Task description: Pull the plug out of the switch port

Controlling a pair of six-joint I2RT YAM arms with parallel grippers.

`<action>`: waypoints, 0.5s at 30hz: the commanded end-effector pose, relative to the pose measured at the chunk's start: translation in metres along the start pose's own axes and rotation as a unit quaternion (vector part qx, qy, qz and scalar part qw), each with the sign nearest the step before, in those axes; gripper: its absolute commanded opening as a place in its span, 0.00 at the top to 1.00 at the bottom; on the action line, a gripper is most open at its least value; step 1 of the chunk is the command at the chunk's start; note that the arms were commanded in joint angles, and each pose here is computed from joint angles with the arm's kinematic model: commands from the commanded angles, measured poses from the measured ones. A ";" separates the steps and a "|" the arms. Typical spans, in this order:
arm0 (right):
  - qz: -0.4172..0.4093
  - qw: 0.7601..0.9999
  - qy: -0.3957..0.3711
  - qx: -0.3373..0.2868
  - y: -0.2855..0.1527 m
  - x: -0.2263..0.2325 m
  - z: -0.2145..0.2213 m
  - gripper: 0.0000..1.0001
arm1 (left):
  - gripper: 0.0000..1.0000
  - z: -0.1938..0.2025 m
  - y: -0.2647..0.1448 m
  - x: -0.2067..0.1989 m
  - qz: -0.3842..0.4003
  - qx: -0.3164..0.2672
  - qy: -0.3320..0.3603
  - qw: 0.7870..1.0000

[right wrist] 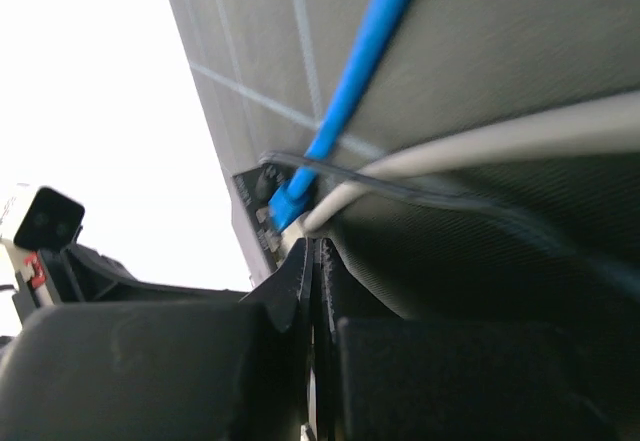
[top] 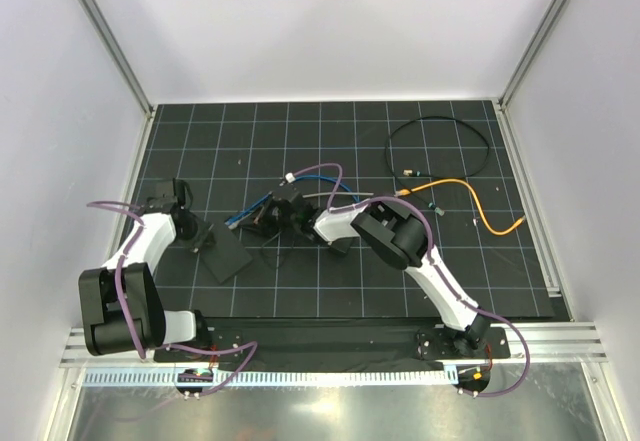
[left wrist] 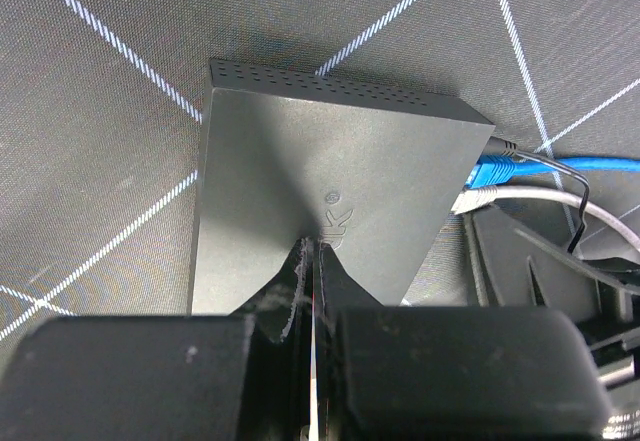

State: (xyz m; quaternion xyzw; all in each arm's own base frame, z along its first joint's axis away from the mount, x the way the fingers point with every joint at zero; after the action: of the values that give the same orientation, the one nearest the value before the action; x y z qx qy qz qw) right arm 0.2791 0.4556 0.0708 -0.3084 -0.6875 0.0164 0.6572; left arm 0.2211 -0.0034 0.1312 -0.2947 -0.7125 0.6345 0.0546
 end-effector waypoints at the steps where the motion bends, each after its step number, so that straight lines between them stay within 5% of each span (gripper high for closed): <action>1: 0.020 0.998 0.017 -0.058 -0.004 -0.005 -0.027 0.99 | 1.00 0.011 0.020 0.034 -0.107 0.006 0.003 0.994; 5: 0.015 0.999 -0.036 -0.014 -0.006 0.005 -0.021 0.99 | 1.00 0.011 0.018 0.032 -0.095 0.008 0.013 0.995; 8: 0.014 0.998 -0.058 0.015 -0.015 0.007 -0.013 0.89 | 1.00 0.010 0.015 0.029 -0.080 0.011 0.020 0.997; 9: 0.017 0.998 -0.061 0.018 -0.017 0.004 -0.010 0.78 | 1.00 0.010 0.014 0.027 -0.075 0.010 0.021 0.997; 15: 0.006 0.996 -0.078 0.051 -0.010 0.017 0.004 0.68 | 1.00 0.009 0.010 0.026 -0.061 0.002 0.024 0.998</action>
State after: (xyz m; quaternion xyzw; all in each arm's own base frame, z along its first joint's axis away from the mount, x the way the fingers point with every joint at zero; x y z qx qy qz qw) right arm 0.2814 0.4470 0.0756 -0.2961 -0.7166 0.0569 0.6290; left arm 0.2197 -0.0034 0.1316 -0.3043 -0.7127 0.6298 0.0533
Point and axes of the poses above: each gripper's point midway between its finger pads, its own y axis out along the fingers, its own x axis along the line the jaws close on, z = x × y, the point moved 10 cm from there along -y, back along the fingers, and after that the axes turned 5 degrees about -y, right-handed, at the moved point
